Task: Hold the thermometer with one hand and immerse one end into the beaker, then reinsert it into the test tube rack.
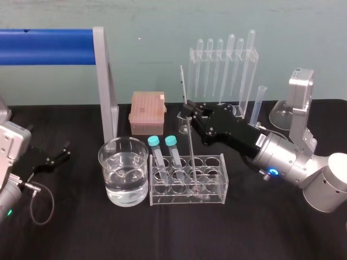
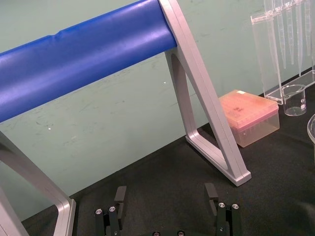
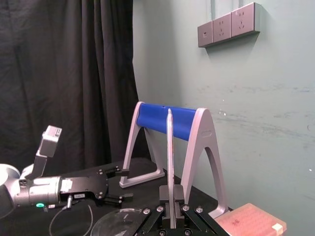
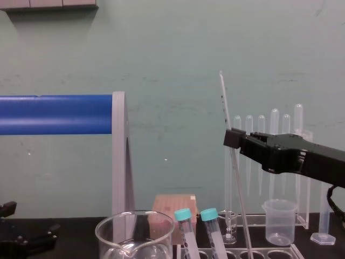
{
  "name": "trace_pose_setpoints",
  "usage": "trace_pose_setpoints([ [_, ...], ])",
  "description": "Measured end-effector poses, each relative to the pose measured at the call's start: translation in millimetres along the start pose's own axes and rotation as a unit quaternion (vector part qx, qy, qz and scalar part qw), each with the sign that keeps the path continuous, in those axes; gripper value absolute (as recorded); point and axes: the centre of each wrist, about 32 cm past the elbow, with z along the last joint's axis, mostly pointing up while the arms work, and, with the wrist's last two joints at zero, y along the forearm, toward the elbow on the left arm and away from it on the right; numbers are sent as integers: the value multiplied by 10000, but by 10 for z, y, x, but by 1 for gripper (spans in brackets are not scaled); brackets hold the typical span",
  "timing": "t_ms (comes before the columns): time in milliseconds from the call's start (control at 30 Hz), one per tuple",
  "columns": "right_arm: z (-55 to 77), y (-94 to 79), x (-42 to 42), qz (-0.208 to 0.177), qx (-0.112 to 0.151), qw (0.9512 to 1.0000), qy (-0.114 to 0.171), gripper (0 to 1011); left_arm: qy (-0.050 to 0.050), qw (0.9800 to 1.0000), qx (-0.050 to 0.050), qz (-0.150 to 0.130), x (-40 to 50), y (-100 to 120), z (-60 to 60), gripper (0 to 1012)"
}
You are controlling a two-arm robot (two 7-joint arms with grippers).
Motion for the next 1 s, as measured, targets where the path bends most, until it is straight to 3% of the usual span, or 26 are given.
trace_pose_setpoints([
  [667,-32,9,7,-10,-76,9999,-66,55,0,10000,0,0,0,0,0,1008],
  [833,-31,8,7,-14,-74,10000,-63,161,0,10000,0,0,0,0,0,1008],
  [867,-31,7,7,-16,-74,10000,-61,239,0,10000,0,0,0,0,0,1008],
  [933,-31,7,7,-17,-73,10000,-60,251,0,10000,0,0,0,0,0,1008],
  [1000,-30,6,7,-20,-73,10000,-58,357,0,10000,0,0,0,0,0,1008],
])
